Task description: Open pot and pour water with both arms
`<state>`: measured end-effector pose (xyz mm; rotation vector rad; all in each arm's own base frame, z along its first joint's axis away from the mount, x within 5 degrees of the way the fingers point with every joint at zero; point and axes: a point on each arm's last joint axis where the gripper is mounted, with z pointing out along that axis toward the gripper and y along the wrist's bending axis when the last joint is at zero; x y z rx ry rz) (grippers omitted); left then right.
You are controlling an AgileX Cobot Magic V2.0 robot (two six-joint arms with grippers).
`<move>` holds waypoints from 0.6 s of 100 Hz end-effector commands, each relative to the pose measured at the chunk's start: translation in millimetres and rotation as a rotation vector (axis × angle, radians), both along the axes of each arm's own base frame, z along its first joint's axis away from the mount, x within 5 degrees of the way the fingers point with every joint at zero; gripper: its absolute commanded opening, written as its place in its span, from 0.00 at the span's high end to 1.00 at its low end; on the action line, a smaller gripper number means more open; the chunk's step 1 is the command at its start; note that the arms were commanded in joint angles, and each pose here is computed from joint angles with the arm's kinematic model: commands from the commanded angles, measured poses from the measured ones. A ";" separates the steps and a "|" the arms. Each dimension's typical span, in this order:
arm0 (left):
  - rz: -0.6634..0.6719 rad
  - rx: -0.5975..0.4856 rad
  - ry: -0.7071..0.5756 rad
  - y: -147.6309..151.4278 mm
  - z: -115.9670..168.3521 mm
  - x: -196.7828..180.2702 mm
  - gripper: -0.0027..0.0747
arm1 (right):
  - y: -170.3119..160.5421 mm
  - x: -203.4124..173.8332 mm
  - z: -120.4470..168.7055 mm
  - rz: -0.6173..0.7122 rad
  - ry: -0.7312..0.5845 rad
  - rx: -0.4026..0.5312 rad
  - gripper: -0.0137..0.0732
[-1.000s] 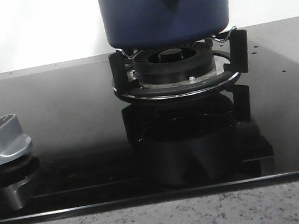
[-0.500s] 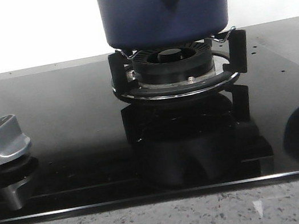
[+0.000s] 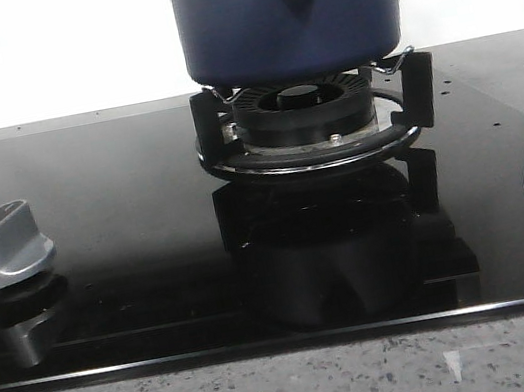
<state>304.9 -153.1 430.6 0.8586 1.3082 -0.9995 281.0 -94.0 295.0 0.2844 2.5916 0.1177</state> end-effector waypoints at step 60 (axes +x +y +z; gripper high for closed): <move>-0.019 -0.095 -0.068 2.3 32.7 -18.8 0.51 | -3.6 6.2 7.3 -0.043 -0.060 0.009 0.63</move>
